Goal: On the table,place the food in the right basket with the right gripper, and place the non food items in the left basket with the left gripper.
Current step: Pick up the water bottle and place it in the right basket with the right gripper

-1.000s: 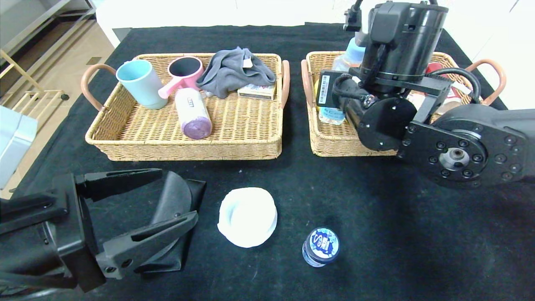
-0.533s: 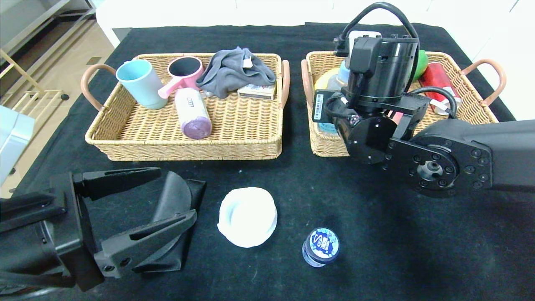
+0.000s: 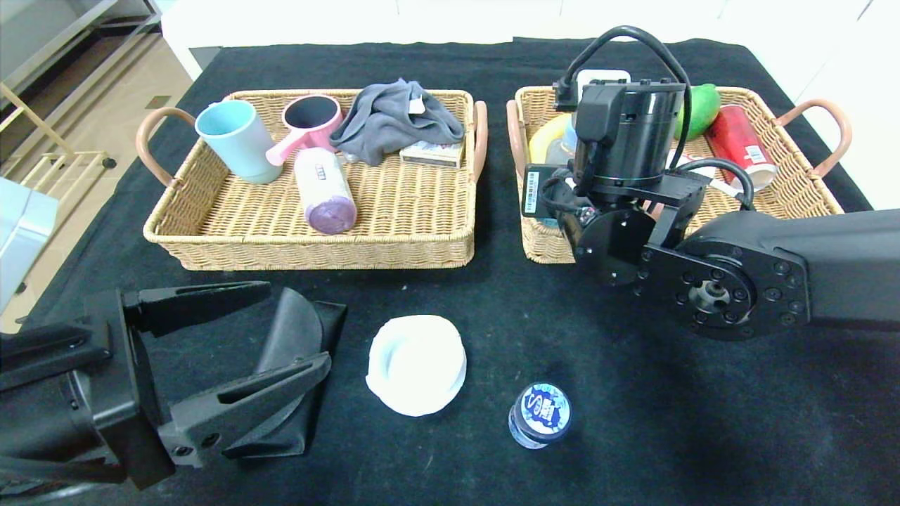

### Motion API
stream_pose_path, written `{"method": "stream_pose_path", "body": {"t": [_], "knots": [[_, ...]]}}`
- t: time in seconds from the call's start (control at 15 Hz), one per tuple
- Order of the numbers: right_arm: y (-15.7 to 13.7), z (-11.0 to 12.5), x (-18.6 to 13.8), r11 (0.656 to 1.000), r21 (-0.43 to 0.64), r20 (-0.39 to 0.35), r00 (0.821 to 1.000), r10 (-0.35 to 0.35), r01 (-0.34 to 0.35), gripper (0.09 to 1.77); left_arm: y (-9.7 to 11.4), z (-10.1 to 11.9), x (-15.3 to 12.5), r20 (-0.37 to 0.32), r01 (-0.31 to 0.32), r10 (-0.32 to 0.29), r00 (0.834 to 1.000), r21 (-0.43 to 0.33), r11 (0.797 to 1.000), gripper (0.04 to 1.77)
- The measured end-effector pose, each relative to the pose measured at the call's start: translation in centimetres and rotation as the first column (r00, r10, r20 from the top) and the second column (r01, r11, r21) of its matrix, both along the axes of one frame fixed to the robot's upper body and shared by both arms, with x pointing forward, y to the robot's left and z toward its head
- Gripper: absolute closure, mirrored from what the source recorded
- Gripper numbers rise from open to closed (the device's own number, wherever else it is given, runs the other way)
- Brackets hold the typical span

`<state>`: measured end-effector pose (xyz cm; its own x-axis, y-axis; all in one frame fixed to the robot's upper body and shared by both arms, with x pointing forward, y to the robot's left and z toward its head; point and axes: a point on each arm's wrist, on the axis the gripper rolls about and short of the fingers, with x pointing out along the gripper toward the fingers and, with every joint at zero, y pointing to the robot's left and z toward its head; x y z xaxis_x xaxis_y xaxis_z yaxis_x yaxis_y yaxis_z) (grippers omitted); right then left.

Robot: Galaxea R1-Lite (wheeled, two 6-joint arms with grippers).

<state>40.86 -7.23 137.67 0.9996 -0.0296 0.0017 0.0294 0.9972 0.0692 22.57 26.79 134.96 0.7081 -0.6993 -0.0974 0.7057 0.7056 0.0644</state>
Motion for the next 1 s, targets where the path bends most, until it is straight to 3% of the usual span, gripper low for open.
{"method": "stream_pose_path", "body": {"t": [0.4,0.73,1.0], "knots": [[0.0,-0.1,-0.1,1.000,-0.001,-0.001,1.000,-0.003,0.003,0.46,0.0,0.0,0.0,0.000,0.001,-0.001,1.000,0.002,1.000,0.09],[-0.4,-0.1,-1.2,1.000,-0.013,-0.014,1.000,0.001,-0.001,0.31,0.0,-0.1,0.0,-0.003,0.001,-0.001,1.000,0.003,1.000,0.09],[-1.1,0.3,-4.4,0.998,-0.033,-0.035,0.998,0.047,-0.048,0.25,-0.1,-0.2,0.1,-0.007,0.002,-0.002,1.000,0.006,1.000,0.09]]}}
